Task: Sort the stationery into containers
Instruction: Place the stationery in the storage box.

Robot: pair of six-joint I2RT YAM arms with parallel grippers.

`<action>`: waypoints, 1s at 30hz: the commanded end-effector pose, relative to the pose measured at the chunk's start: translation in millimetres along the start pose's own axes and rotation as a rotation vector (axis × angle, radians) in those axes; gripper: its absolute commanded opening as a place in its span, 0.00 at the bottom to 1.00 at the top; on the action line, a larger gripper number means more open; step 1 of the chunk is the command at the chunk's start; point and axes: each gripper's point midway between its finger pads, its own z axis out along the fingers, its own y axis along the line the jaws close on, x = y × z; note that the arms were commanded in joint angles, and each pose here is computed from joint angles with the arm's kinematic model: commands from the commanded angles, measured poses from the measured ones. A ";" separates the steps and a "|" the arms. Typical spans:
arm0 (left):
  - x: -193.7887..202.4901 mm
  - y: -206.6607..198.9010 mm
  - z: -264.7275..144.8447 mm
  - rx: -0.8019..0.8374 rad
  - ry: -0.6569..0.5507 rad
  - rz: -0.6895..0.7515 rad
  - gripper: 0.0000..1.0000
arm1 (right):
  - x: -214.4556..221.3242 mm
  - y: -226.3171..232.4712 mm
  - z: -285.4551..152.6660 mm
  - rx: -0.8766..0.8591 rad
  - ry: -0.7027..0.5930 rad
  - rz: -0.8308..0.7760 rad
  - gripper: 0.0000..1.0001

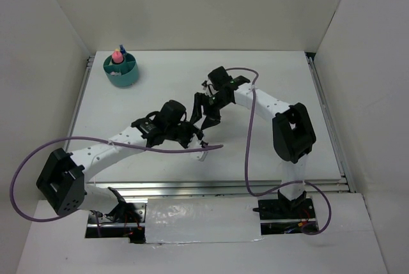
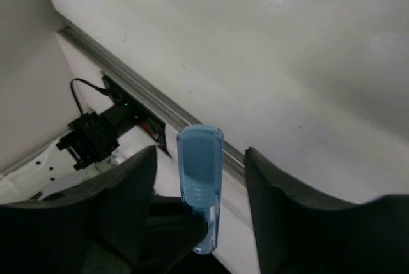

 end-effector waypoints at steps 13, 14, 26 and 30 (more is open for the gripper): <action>170.4 138.4 -140.8 -0.578 -0.104 -0.849 0.00 | -111.8 -73.6 -179.4 -0.323 -0.442 0.248 0.70; 198.4 150.6 -156.2 -0.618 -0.117 -0.930 0.00 | -111.1 -76.9 -180.1 -0.316 -0.447 0.234 0.70; 353.9 212.6 -233.6 -0.978 -0.009 -1.007 0.00 | -100.1 -86.4 -162.5 -0.277 -0.440 0.213 0.70; 379.2 200.5 -227.8 -0.968 0.043 -1.037 0.00 | -99.7 -89.4 -159.9 -0.276 -0.423 0.213 0.70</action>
